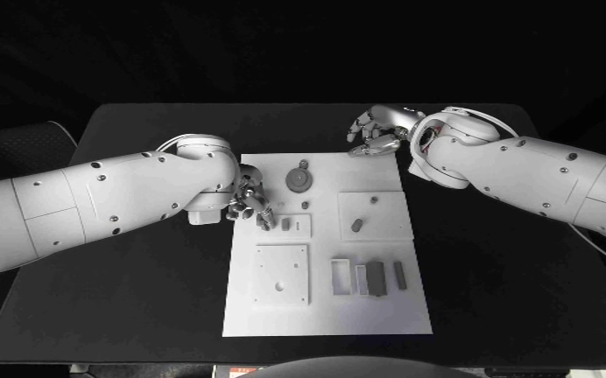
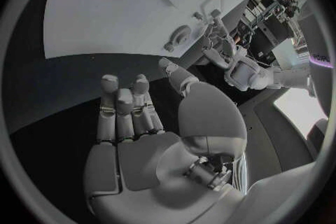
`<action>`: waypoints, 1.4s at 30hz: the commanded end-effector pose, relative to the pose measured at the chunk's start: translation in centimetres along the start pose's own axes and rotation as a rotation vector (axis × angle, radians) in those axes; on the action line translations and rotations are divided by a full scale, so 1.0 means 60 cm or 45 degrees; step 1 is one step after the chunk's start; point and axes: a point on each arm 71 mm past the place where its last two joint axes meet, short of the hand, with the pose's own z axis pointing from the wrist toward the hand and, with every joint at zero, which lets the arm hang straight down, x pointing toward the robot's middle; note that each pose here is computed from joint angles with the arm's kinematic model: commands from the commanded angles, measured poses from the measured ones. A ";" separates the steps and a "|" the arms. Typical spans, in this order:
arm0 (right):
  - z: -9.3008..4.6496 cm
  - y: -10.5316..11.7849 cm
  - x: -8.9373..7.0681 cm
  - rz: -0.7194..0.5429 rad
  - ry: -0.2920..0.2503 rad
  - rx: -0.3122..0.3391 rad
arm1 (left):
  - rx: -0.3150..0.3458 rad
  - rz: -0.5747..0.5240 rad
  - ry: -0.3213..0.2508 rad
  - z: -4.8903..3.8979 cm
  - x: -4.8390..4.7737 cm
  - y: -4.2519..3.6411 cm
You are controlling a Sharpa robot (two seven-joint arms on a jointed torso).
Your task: Assemble the parts on the task board
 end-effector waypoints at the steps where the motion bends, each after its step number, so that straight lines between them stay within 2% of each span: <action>1: 0.000 0.001 0.002 0.000 0.015 -0.010 | 0.002 0.016 0.015 0.001 0.004 -0.001; 15: -0.001 0.000 0.001 0.000 0.015 -0.008 | -0.004 0.008 0.008 0.001 0.004 0.003; 42: 0.000 0.000 0.001 0.000 0.015 -0.009 | 0.008 0.001 0.023 0.000 0.006 -0.001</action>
